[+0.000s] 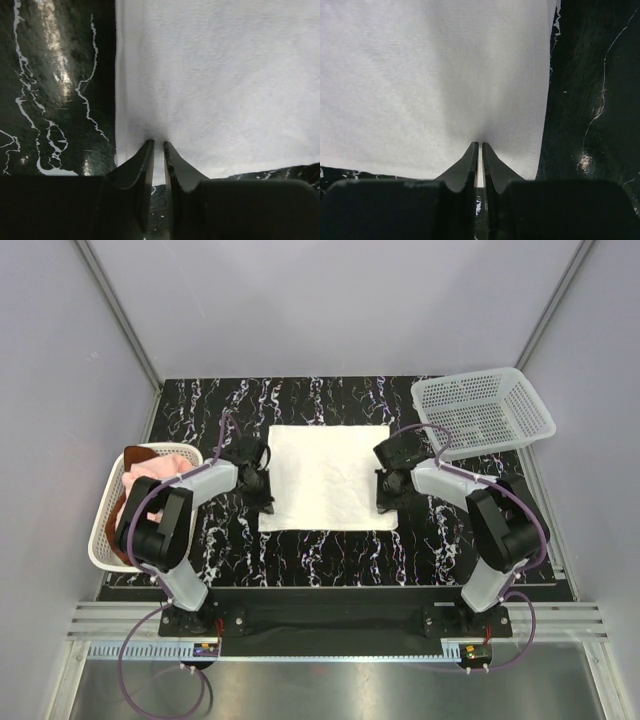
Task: Fold and stack the towels
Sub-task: Fold the towel
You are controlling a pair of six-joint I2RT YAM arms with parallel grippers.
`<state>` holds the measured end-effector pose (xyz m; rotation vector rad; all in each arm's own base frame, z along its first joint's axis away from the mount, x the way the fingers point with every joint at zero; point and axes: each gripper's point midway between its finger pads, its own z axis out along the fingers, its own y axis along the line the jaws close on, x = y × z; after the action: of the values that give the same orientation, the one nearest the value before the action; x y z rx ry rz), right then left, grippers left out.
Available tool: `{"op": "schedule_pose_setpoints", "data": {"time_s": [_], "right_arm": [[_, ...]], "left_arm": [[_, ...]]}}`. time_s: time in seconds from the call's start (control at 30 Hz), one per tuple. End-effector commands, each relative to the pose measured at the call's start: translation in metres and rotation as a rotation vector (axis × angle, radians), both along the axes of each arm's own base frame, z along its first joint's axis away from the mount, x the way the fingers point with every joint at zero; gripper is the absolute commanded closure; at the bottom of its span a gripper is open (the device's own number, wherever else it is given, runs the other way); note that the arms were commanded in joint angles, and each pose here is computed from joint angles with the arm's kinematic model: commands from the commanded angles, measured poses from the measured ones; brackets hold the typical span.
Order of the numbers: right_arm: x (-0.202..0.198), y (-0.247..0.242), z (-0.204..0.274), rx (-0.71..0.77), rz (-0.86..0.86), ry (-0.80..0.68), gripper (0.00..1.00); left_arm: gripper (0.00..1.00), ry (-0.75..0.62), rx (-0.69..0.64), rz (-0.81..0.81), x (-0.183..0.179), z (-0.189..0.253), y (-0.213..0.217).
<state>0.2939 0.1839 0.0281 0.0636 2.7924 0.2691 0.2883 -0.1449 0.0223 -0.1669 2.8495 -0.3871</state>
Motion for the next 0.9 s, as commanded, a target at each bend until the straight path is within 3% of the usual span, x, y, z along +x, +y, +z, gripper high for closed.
{"op": "schedule_pose_setpoints", "data": {"time_s": [0.0, 0.17, 0.43, 0.63, 0.73, 0.87], "right_arm": [[0.004, -0.005, -0.009, -0.056, 0.016, -0.02, 0.87], [-0.027, -0.01, -0.024, -0.012, -0.013, 0.03, 0.88], [-0.072, -0.01, -0.03, 0.035, -0.031, 0.071, 0.88], [-0.1, 0.008, -0.023, 0.065, 0.002, 0.086, 0.88], [-0.097, 0.01, -0.004, 0.074, 0.009, 0.06, 0.87], [-0.076, 0.006, 0.029, 0.012, 0.009, -0.015, 0.83]], "left_arm": [[0.82, 0.032, 0.148, -0.012, -0.003, -0.01, 0.021], [0.85, 0.086, 0.177, 0.013, -0.031, -0.017, 0.029], [0.82, 0.172, 0.22, -0.002, -0.081, -0.024, 0.044], [0.79, 0.201, 0.175, -0.065, -0.114, -0.007, 0.024], [0.72, 0.171, 0.161, -0.08, -0.111, 0.015, 0.021], [0.63, 0.01, 0.254, -0.111, -0.059, 0.066, 0.029]]}}
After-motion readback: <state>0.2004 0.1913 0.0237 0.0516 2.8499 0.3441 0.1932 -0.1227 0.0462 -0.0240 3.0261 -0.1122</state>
